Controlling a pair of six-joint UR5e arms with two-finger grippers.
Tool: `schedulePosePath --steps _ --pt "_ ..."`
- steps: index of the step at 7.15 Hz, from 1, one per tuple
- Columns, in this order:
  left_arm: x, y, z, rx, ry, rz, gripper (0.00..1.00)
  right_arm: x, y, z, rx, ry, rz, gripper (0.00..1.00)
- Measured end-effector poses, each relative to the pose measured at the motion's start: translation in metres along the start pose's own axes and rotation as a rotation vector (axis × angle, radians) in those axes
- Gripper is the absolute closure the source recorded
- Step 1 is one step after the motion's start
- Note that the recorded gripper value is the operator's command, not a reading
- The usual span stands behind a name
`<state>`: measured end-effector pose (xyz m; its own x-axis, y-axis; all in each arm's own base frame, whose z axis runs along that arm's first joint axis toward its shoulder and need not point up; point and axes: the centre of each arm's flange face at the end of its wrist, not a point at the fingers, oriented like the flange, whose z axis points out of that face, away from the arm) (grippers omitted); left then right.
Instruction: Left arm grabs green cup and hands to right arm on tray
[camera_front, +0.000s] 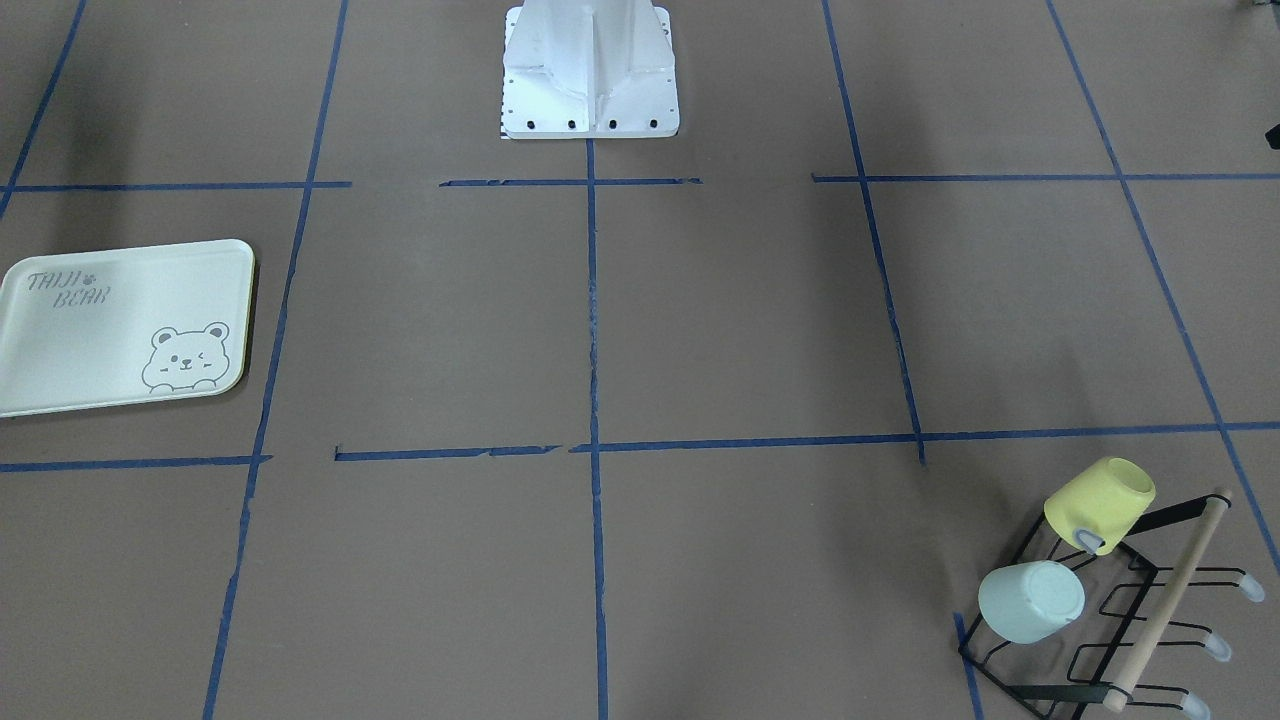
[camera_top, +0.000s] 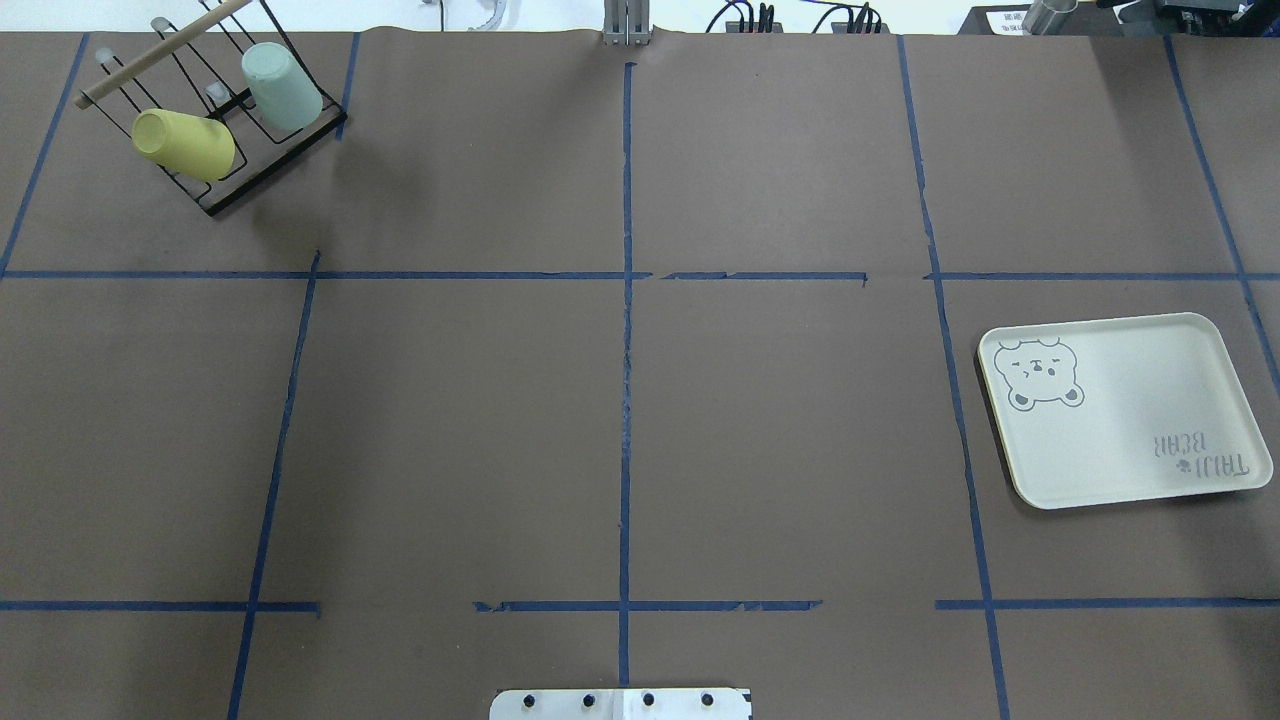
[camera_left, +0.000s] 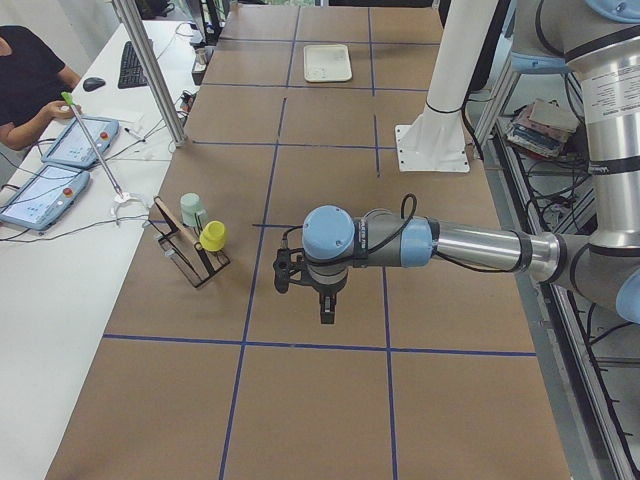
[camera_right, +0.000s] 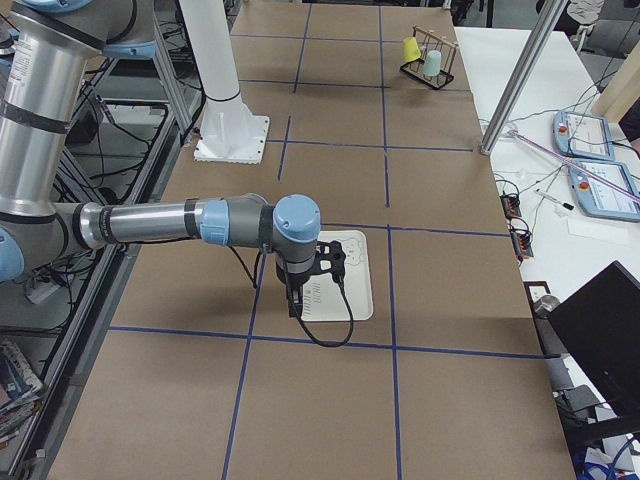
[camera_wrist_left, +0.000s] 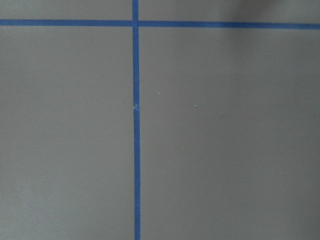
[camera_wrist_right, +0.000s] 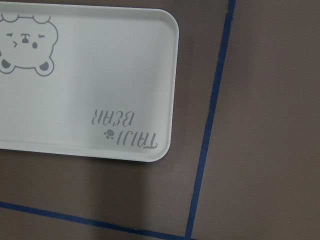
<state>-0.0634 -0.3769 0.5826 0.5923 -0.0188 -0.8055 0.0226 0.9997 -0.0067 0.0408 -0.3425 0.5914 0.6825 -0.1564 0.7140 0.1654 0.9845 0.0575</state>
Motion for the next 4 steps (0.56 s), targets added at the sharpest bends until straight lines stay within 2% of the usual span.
schedulePosePath --steps 4 --pt "-0.0036 0.002 -0.0005 0.004 -0.037 -0.004 0.0 -0.0007 -0.0012 -0.0012 0.004 0.003 -0.003 0.0"
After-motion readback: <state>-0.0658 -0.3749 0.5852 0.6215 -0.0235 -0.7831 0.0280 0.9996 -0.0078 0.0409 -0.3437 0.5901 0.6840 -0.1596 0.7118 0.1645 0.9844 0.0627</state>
